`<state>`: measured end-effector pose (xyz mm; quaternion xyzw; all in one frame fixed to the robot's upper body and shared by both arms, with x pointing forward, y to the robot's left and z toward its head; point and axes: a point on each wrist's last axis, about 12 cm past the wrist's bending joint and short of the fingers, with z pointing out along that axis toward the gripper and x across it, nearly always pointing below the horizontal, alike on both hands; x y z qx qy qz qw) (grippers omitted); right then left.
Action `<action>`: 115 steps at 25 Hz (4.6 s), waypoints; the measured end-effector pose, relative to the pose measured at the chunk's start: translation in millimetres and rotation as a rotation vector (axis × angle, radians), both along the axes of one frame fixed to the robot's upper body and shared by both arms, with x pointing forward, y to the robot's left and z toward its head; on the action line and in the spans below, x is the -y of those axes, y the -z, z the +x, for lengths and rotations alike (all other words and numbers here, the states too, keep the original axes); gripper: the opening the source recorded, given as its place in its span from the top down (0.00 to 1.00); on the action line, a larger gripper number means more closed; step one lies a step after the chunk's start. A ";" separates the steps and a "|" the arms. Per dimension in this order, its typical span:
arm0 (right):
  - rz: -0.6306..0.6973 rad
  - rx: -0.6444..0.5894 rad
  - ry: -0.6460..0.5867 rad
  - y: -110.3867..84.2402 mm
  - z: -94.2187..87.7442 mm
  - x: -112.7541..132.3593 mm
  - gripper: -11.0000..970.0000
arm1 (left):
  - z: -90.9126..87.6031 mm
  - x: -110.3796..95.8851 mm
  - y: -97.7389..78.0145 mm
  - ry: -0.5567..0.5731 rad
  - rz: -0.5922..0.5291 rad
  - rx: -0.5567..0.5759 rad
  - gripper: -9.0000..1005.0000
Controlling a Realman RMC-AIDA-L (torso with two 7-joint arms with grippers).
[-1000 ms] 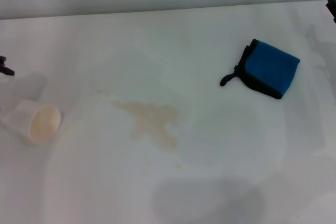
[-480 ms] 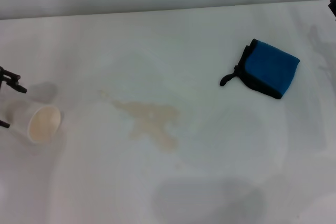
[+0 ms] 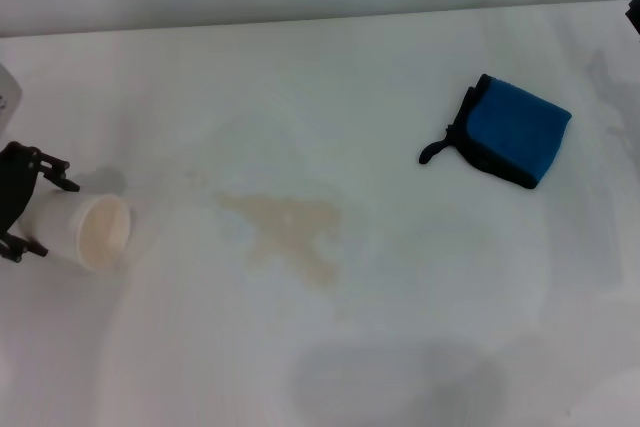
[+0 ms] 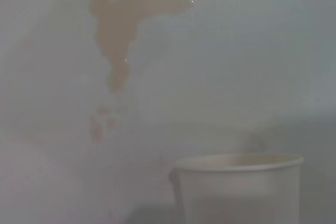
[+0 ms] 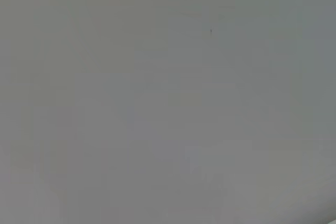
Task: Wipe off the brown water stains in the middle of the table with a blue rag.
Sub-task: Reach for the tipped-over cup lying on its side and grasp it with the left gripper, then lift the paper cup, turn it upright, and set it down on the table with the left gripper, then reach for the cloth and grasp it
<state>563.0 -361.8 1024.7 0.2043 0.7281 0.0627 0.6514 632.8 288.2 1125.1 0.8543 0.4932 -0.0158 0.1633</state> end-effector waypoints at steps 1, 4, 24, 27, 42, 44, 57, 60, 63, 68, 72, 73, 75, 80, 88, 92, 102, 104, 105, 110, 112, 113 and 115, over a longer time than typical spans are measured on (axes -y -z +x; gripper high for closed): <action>0.000 0.000 0.000 0.0 0.0 0.1 0.12 | 0.1 0.7 0.9 -0.001 0.001 0.001 0.18; 0.000 -0.001 0.001 0.3 -0.3 0.2 0.12 | 0.3 3.0 3.7 -0.016 0.003 0.005 0.18; -0.011 -0.008 0.001 1.2 -2.0 2.5 0.12 | 9.6 -3.1 -12.5 -0.292 -0.179 0.033 0.33; -0.012 -0.001 0.004 0.0 -1.6 3.6 0.12 | 10.4 -13.8 -20.5 -0.424 -0.315 0.058 0.34; -0.033 0.043 0.001 -6.1 -2.8 8.4 0.12 | -58.2 -48.7 37.2 -0.957 -1.201 0.256 0.35; -0.043 0.040 0.001 -5.8 -3.1 8.8 0.12 | -69.3 -49.3 50.6 -1.023 -1.285 0.273 0.35; -0.071 0.024 -0.007 -1.7 -8.2 8.2 0.12 | -101.6 -25.8 113.5 -1.475 -1.443 0.295 0.35; -0.072 0.021 -0.008 -1.1 -8.8 8.2 0.12 | -100.8 -20.7 120.9 -1.542 -1.413 0.281 0.35; -0.072 0.018 -0.007 -0.2 -9.9 8.4 0.12 | -98.3 -16.6 124.9 -1.566 -1.374 0.274 0.35; -0.071 0.014 -0.005 1.5 -12.3 8.7 0.12 | -92.6 -8.8 128.9 -1.567 -1.297 0.274 0.35; -0.069 0.015 -0.005 1.6 -12.7 8.7 0.12 | -92.1 1.9 131.0 -1.521 -1.247 0.301 0.35; -0.069 0.015 -0.005 1.6 -12.8 8.7 0.12 | -92.0 3.7 131.2 -1.513 -1.241 0.305 0.35; -0.069 0.015 -0.005 1.5 -12.7 8.6 0.12 | -91.0 8.1 131.4 -1.499 -1.229 0.305 0.35; -0.070 0.017 -0.008 0.9 -11.7 7.8 0.12 | -88.8 11.6 133.9 -1.504 -1.191 0.296 0.35; -0.074 0.017 -0.018 0.6 -10.7 6.1 0.12 | -91.4 20.3 136.7 -1.476 -1.164 0.290 0.35; -0.073 0.018 -0.019 0.5 -10.5 6.0 0.12 | -93.2 25.7 137.8 -1.463 -1.164 0.273 0.35; -0.076 0.026 -0.015 -1.2 -10.2 8.1 0.12 | -101.0 28.8 142.6 -1.466 -1.154 0.262 0.35; -0.077 0.032 -0.013 -1.8 -10.6 8.8 0.12 | -103.5 28.3 144.0 -1.474 -1.154 0.259 0.35; -0.078 0.035 -0.013 -2.1 -10.9 9.1 0.12 | -104.8 28.2 144.7 -1.480 -1.156 0.256 0.35; -0.079 0.038 -0.010 -2.2 -11.8 10.2 0.12 | -108.3 26.5 146.9 -1.500 -1.156 0.253 0.35; -0.080 0.036 -0.009 -1.9 -12.4 10.9 0.12 | -110.2 26.4 147.9 -1.507 -1.159 0.250 0.31; -0.080 0.036 -0.008 -1.8 -12.6 11.2 0.12 | -110.7 26.8 148.1 -1.508 -1.160 0.248 0.26; -0.080 0.035 -0.008 -1.5 -13.0 11.4 0.12 | -113.0 28.0 148.8 -1.512 -1.168 0.241 0.17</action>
